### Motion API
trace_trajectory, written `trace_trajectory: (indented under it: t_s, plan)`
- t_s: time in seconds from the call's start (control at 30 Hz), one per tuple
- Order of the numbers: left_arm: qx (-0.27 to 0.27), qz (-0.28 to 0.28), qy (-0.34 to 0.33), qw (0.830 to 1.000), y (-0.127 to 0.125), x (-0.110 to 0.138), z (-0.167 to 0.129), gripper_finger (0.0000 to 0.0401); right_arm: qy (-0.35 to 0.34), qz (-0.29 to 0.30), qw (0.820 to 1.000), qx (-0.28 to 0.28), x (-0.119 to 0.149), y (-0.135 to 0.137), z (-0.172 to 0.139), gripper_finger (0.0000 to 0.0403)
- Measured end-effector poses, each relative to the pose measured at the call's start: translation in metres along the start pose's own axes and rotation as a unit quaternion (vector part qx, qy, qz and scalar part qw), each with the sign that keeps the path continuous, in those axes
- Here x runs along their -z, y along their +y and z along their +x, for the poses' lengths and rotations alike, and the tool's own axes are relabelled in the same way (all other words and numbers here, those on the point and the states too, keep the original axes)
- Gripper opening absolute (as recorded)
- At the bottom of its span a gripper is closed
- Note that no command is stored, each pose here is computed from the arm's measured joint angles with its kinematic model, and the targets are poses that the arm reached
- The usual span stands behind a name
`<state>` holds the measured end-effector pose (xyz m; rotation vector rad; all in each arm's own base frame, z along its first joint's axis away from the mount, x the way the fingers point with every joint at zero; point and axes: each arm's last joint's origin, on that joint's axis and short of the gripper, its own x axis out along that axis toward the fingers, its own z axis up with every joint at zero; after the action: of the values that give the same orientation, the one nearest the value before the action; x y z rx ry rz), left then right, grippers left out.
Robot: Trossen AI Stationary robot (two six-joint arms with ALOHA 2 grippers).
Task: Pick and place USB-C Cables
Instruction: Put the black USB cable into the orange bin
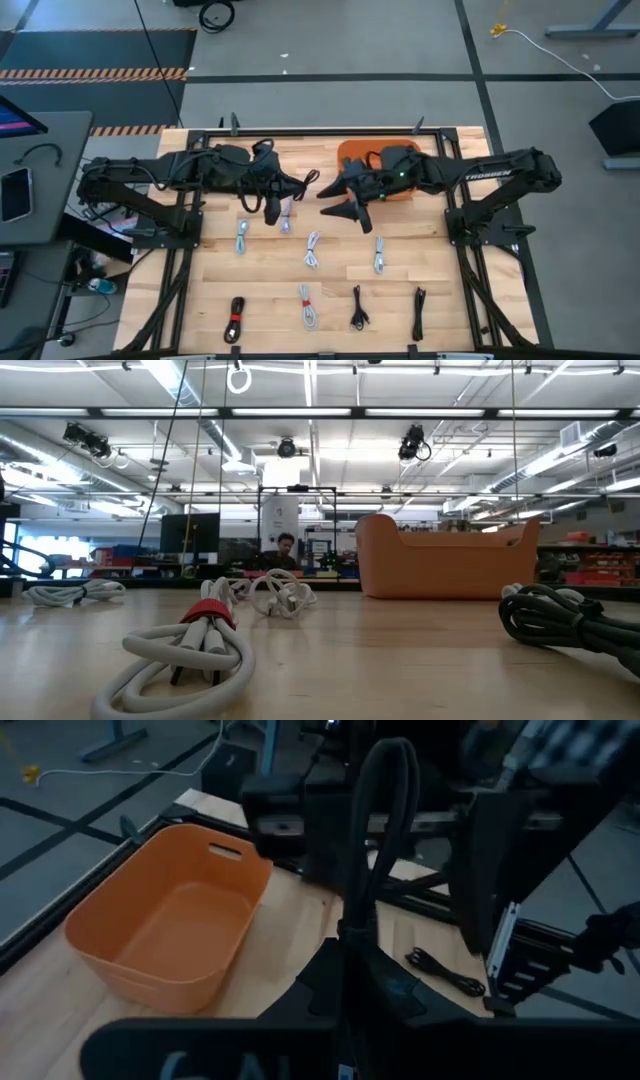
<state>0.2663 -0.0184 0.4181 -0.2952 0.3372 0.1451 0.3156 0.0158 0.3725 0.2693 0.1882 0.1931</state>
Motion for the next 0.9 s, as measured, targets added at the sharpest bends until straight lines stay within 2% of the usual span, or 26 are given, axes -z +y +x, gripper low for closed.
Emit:
trace_trajectory:
  t_s: [0.4,0.57,0.9]
  plan:
    - [0.006,-0.005,0.001,1.000,-0.001,0.000,0.000,0.0016,-0.033,-0.043,0.997,0.048,-0.006,-0.001,-0.002,0.0220]
    - [0.007,-0.005,0.001,1.000,-0.001,0.000,0.000,0.0016,-0.061,-0.068,0.995,0.046,-0.012,-0.001,-0.003,0.0220]
    - [0.008,-0.005,-0.001,1.000,-0.001,0.000,0.000,0.0016,-0.086,-0.073,0.992,0.054,-0.014,-0.011,0.003,0.0220]
